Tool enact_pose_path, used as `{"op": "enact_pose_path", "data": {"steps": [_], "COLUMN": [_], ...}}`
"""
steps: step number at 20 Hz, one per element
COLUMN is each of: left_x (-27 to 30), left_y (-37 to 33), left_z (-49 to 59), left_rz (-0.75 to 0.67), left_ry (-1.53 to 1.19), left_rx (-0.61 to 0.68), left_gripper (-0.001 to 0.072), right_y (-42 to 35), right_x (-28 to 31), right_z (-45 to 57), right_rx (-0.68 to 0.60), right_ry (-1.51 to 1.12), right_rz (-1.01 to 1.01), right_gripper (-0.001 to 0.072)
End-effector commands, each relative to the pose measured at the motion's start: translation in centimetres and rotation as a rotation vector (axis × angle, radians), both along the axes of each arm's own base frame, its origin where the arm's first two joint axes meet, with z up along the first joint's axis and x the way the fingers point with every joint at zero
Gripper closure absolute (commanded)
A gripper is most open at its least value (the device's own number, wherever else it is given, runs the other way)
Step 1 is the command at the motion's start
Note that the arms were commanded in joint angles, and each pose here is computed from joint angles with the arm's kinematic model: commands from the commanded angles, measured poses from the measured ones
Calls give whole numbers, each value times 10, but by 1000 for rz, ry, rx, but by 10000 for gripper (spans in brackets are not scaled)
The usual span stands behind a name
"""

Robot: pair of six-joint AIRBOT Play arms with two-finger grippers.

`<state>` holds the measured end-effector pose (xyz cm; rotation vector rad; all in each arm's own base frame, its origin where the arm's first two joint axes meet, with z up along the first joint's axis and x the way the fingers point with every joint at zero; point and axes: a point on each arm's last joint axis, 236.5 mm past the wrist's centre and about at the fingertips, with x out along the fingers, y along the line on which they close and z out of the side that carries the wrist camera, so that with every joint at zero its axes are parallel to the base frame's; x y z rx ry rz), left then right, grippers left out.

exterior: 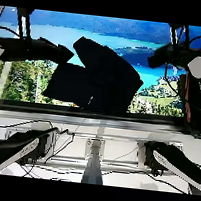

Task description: Fold the clothes and pants, and hang the long-sleeved shirts on hangers.

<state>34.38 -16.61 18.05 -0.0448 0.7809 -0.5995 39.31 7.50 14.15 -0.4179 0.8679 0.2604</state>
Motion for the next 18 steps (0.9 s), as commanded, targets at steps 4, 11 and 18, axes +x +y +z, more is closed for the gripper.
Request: {"op": "enact_pose_path", "data": {"steps": [4,11,18], "left_x": [-29,-9,-57], "left_y": [59,150,237], "left_z": [-47,-115,-192], "left_rz": [-6,234,576], "left_ry": [171,267,577], "left_rx": [266,400,269], "left_gripper": [19,19,19], "right_y": [-19,72,107], "right_x": [-140,-169,-175], "right_z": [-179,-229,-251], "right_rx": [441,898,929], "right_ry": [738,839,924], "right_rz": [-222,-391,-428], "right_gripper": [679,206,207]}}
